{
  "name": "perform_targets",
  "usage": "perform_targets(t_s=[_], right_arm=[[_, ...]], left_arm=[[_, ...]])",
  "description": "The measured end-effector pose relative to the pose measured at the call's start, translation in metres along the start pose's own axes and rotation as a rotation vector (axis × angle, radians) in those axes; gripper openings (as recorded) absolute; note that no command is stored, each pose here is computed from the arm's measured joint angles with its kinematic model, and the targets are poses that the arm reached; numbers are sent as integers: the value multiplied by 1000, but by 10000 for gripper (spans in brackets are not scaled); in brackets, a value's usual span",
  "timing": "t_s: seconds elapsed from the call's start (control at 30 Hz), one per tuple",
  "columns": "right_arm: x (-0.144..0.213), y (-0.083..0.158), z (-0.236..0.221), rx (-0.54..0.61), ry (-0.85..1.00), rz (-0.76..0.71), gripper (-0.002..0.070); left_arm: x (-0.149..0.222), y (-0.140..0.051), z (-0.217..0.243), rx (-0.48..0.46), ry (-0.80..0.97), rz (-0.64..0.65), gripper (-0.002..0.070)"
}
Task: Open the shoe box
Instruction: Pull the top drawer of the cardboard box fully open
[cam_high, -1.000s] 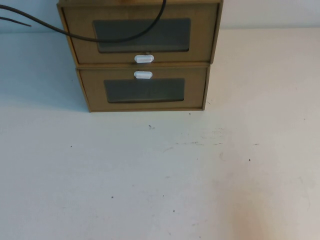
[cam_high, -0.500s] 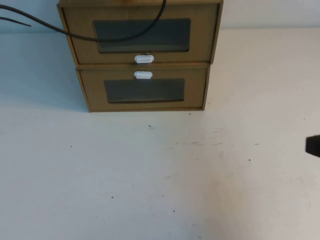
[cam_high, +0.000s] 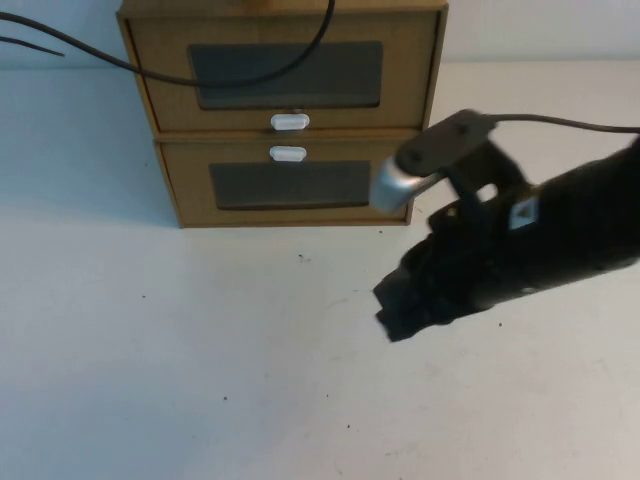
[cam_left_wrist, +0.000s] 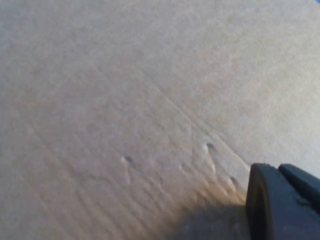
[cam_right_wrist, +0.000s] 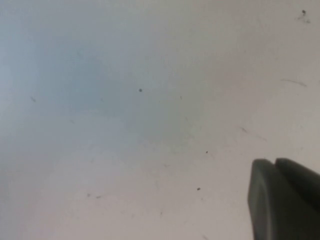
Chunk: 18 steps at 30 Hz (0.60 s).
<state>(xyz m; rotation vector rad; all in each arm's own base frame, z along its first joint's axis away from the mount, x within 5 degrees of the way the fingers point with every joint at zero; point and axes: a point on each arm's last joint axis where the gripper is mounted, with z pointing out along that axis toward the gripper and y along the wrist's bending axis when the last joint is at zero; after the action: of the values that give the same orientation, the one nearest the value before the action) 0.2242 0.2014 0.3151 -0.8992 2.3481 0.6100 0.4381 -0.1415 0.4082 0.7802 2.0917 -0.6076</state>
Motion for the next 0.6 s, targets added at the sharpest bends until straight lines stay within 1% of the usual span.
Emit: perform_targets(t_s=[0.1, 0.27, 0.47, 0.6], right_arm=[[-12, 16, 22, 69, 51, -122, -14], [-20, 24, 50, 267, 82, -360, -14], [-36, 21, 71, 513, -33, -645, -13], [-49, 18, 83, 617, -128, -792, -13]], left_arm=[[0, 0, 0, 0, 0, -2, -5], [0, 0, 0, 0, 1, -2, -5], [0, 0, 0, 1, 2, -6, -5], [0, 0, 0, 3, 1, -7, -5]])
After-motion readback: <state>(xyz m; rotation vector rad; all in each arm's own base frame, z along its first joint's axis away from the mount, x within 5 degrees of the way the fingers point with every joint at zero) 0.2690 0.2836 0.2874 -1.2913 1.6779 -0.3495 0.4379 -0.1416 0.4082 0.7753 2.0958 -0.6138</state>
